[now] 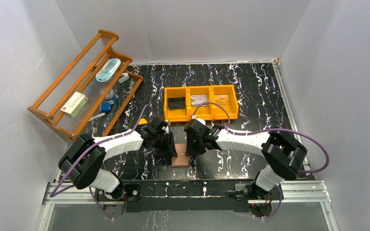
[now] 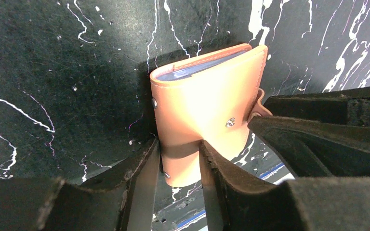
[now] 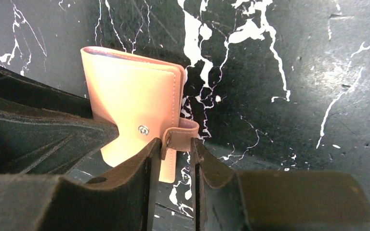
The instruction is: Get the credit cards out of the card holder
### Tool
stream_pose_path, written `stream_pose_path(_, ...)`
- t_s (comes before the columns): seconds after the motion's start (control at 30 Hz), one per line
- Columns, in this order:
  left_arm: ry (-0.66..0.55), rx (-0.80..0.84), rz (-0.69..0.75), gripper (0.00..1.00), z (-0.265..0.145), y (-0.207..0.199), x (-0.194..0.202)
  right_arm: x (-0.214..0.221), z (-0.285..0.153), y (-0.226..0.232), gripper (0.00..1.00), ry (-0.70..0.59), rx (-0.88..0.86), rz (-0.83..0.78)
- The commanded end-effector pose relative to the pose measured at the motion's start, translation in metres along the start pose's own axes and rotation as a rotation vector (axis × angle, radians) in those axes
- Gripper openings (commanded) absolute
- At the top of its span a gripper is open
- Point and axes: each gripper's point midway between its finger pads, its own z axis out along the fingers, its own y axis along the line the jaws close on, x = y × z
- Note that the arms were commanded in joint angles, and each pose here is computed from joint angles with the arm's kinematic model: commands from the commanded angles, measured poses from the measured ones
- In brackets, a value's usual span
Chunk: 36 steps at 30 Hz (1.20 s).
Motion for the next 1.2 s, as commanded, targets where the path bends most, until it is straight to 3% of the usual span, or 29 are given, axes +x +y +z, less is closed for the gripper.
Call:
stream_pose_path(0.0,-0.027,-0.006,0.017,0.35,-0.007,0.0,-0.002,0.001,-0.004,0.012,0.37,0.018,-0.013,-0.014)
stream_pose_path(0.13,-0.03,-0.007,0.019,0.35,-0.008,-0.001,-0.003,0.001,-0.005,0.011,0.34,0.013,-0.002,-0.013)
stream_pose_path(0.33,-0.034,-0.011,0.018,0.35,-0.009,-0.001,-0.004,-0.006,-0.016,0.003,0.12,-0.042,0.025,-0.005)
stream_pose_path(0.53,-0.044,-0.021,0.025,0.36,-0.012,0.0,-0.005,0.001,-0.017,-0.014,0.05,-0.056,0.026,0.036)
stream_pose_path(0.6,-0.048,-0.024,0.031,0.36,-0.014,0.0,-0.006,0.005,-0.014,-0.018,0.05,-0.054,0.009,0.063)
stream_pose_path(0.87,-0.046,-0.001,0.054,0.38,-0.019,-0.008,-0.008,-0.002,-0.01,-0.02,0.29,-0.065,-0.106,0.147)
stream_pose_path(1.07,-0.041,0.016,0.063,0.4,-0.02,-0.013,-0.009,-0.003,-0.009,-0.007,0.37,-0.043,-0.206,0.175)
stream_pose_path(1.17,-0.035,0.019,0.063,0.41,-0.019,-0.014,-0.01,-0.005,-0.006,-0.008,0.35,-0.049,-0.214,0.189)
